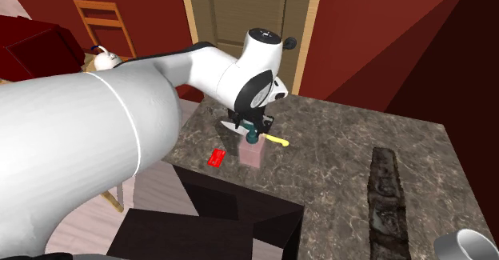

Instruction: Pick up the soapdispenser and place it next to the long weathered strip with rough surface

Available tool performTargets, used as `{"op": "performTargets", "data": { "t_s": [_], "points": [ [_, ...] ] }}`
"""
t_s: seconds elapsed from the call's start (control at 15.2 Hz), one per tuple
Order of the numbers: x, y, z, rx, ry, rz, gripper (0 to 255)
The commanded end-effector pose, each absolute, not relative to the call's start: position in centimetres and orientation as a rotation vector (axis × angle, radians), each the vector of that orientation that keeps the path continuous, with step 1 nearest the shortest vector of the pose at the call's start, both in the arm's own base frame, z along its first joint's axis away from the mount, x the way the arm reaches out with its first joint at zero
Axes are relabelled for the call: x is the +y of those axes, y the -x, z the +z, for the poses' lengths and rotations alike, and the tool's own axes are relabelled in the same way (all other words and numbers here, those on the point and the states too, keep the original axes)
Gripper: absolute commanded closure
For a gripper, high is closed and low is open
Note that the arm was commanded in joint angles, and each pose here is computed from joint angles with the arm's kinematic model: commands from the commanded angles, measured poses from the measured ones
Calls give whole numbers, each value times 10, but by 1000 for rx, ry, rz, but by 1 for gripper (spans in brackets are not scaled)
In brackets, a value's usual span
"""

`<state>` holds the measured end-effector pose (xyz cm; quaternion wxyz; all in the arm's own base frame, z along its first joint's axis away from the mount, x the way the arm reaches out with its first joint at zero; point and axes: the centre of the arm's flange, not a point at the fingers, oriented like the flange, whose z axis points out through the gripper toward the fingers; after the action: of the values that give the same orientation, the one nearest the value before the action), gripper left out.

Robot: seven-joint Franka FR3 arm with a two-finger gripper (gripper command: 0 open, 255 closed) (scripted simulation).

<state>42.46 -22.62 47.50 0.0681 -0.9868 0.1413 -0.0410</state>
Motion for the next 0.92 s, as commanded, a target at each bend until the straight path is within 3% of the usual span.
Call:
{"op": "performTargets", "data": {
  "t_s": [0.0,0.86],
  "points": [
    [-225,-425,486,426,2972,-123,255],
    [-225,-425,554,426,2972,-123,255]
  ]
}}
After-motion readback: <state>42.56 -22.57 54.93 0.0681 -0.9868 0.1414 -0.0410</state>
